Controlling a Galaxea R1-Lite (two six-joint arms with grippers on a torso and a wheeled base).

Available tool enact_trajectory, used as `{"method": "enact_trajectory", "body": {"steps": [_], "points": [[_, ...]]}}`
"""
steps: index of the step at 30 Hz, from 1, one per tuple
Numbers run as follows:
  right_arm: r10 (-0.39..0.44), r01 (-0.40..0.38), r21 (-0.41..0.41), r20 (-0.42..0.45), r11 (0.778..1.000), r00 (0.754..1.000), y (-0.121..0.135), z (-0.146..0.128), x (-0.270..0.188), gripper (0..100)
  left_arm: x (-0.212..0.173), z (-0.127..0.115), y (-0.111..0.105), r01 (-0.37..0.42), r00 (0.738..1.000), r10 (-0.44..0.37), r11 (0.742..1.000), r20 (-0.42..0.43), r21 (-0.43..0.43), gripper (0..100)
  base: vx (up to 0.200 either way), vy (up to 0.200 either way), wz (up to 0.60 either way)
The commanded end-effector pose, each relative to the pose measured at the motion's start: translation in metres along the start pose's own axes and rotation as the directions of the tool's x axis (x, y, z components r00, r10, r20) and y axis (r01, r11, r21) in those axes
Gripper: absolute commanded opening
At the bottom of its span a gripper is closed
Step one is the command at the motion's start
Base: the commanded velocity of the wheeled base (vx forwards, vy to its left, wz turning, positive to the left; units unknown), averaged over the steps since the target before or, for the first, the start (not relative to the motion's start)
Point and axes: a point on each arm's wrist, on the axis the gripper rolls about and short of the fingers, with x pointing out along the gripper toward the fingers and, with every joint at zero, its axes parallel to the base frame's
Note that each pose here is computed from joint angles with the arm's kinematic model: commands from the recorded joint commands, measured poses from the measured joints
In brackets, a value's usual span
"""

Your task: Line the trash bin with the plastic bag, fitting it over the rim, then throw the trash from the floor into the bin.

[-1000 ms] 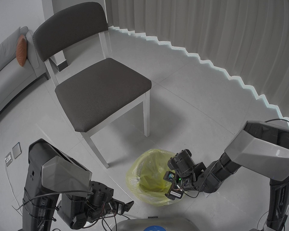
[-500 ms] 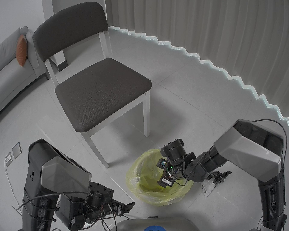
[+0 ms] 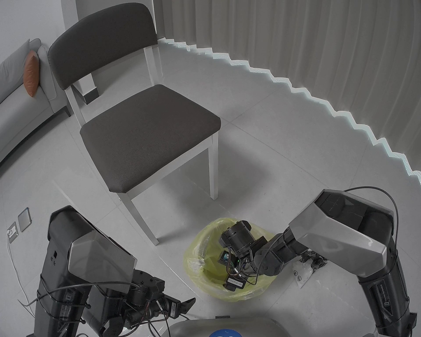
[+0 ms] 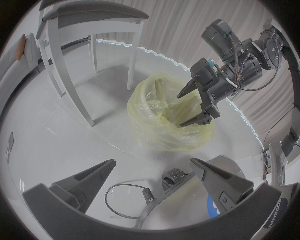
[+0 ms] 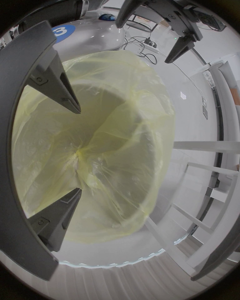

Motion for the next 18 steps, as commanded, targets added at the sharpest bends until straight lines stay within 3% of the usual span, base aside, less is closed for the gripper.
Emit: {"method": "enact_trajectory", "body": {"steps": [1,18], "points": [[0.038,-0.038,-0.016,-0.003,0.999,0.999,0.007,-0.002,-0.015,100,0.0,-0.001,0.001,-0.002,1.0,0.002,1.0,0.001,-0.004,100,0.0,0.0,0.0],[0.08,-0.081,-0.059,-0.021,0.995,0.997,0.03,-0.005,-0.027,100,0.001,-0.003,0.002,-0.003,1.0,0.003,1.0,-0.005,-0.008,100,0.0,0.0,0.0]]}}
